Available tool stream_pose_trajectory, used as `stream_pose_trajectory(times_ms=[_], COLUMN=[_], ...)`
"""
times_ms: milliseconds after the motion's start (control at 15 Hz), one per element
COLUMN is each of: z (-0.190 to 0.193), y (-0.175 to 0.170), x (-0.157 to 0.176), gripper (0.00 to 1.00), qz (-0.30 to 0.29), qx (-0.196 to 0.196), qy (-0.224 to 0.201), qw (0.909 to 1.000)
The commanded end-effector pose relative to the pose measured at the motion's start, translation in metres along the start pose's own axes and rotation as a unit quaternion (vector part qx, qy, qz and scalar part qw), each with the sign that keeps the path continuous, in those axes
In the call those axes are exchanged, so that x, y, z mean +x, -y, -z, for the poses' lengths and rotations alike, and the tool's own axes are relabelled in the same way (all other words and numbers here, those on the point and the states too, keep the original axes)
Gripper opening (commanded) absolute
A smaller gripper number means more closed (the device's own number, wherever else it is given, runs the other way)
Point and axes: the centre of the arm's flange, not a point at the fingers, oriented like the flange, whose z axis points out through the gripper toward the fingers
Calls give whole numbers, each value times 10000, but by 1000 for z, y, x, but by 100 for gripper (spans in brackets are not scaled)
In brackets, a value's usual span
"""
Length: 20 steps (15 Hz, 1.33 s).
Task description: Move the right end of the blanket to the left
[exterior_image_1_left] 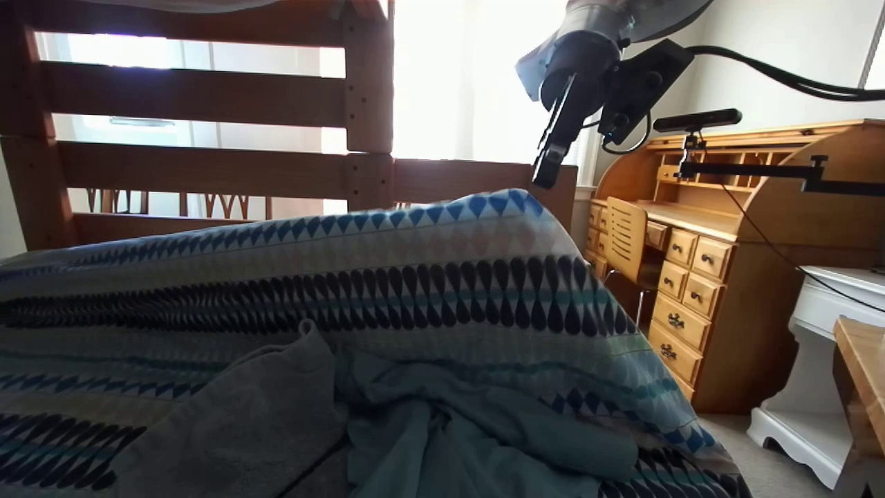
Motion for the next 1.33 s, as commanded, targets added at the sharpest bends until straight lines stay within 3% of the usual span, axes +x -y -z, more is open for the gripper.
stream_pose_trajectory(times_ms=[0, 67, 267, 533, 667, 867, 1267], z=[10, 10, 25, 42, 42, 37, 26], y=[19, 10, -67, -168, -202, -237, -284], x=[-6, 2, 26, 9, 4, 3, 1], gripper=[33, 39, 59, 88, 99, 100, 100], qz=[16, -206, -470, -1048, -1360, -1717, -1838], qx=[356, 67, -571, -1625, -2105, -2811, -4390], qy=[298, -145, -785, -1560, -1875, -2312, -2808], qw=[9989, 9997, 9942, 9686, 9497, 9154, 8334])
